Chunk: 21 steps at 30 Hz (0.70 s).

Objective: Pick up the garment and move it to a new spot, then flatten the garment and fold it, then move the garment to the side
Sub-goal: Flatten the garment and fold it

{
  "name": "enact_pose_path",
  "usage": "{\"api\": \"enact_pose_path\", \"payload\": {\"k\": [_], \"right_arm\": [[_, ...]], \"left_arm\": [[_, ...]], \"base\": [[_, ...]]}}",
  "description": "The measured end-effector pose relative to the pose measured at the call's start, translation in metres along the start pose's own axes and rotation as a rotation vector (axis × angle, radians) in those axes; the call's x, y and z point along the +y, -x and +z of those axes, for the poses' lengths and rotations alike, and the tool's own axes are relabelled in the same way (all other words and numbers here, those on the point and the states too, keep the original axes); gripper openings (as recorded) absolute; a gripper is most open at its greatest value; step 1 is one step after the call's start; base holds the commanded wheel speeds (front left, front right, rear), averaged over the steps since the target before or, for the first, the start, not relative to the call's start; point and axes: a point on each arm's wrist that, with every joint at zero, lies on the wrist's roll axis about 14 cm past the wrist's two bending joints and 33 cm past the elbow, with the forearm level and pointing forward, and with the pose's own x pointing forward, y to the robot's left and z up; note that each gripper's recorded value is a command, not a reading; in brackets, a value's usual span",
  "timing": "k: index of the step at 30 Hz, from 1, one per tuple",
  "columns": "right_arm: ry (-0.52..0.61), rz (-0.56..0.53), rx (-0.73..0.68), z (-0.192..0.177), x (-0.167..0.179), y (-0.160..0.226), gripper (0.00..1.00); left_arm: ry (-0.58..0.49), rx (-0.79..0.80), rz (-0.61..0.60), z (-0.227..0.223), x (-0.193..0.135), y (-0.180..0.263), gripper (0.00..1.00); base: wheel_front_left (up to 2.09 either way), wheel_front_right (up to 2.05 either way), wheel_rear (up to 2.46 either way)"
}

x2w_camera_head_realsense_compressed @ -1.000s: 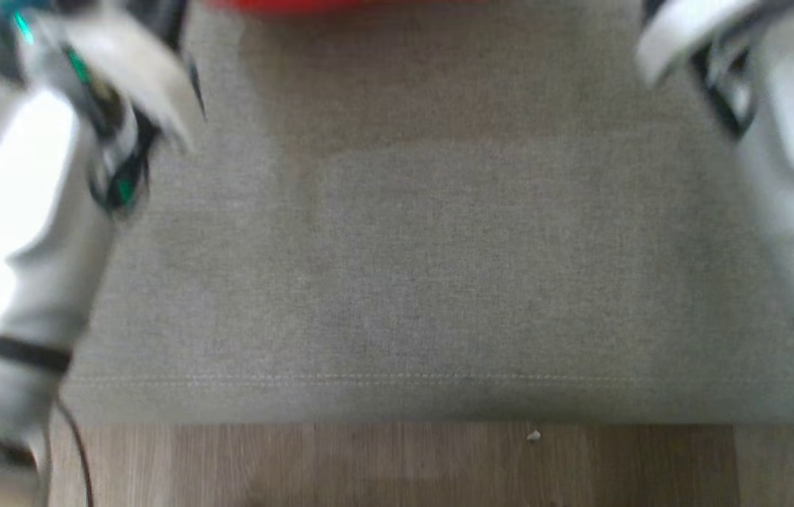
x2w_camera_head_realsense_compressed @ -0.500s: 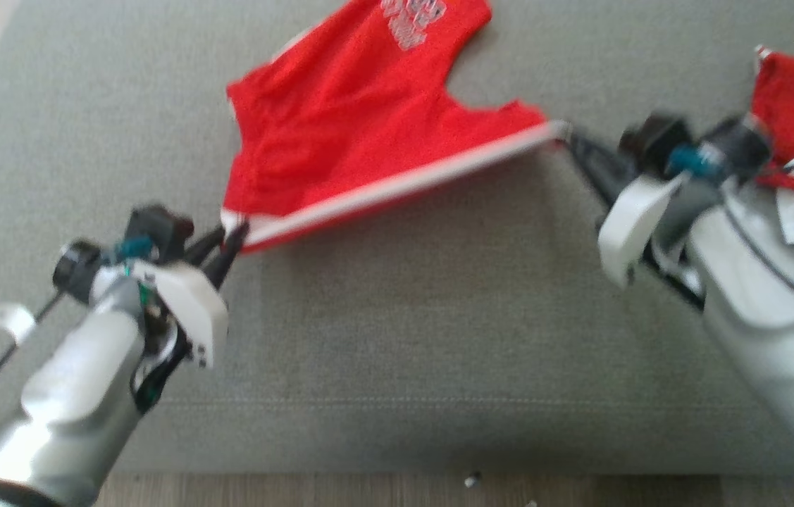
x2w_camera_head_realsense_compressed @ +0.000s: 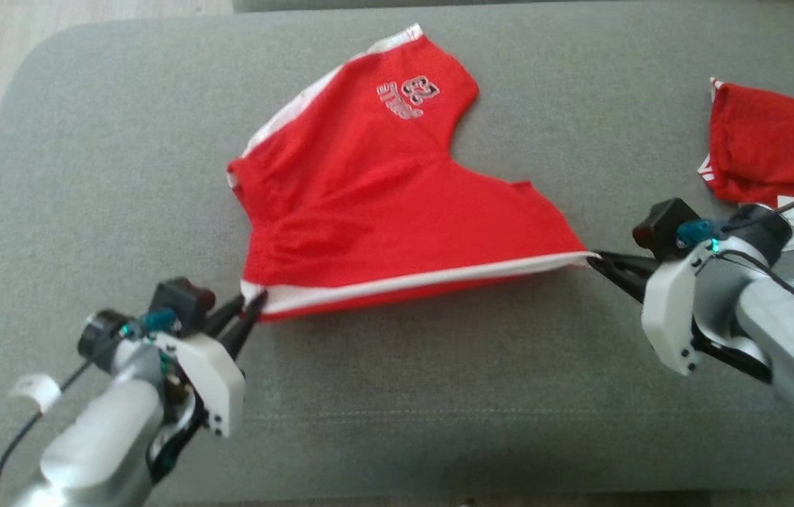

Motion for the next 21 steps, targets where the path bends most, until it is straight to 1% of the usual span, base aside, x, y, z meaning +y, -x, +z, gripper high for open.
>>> {"api": "enact_pose_path", "payload": {"k": [4, 9, 11, 17, 19, 21], "right_arm": [[0.001, 0.008, 0.051, -0.010, -0.002, 0.013, 0.00], [0.037, 0.015, 0.101, -0.018, -0.002, 0.026, 0.00], [0.045, 0.034, 0.124, -0.022, 0.004, 0.032, 0.00], [0.016, 0.112, 0.220, -0.045, 0.027, 0.053, 0.00], [0.008, 0.127, 0.236, -0.046, 0.030, 0.058, 0.00], [0.007, 0.135, 0.224, -0.042, 0.030, 0.061, 0.00]], "left_arm": [[0.021, 0.015, -0.023, -0.009, -0.014, 0.009, 0.00], [0.043, 0.026, -0.039, -0.015, -0.025, 0.018, 0.00], [0.057, 0.030, -0.044, -0.019, -0.030, 0.023, 0.00], [0.090, 0.083, -0.088, -0.038, -0.054, 0.043, 0.00], [0.117, 0.093, -0.101, -0.041, -0.061, 0.048, 0.00], [0.127, 0.090, -0.109, -0.039, -0.064, 0.050, 0.00]], "base": [[0.00, 0.00, 0.00], [0.00, 0.00, 0.00], [0.00, 0.00, 0.00], [0.00, 0.00, 0.00], [0.00, 0.00, 0.00], [0.00, 0.00, 0.00]]}}
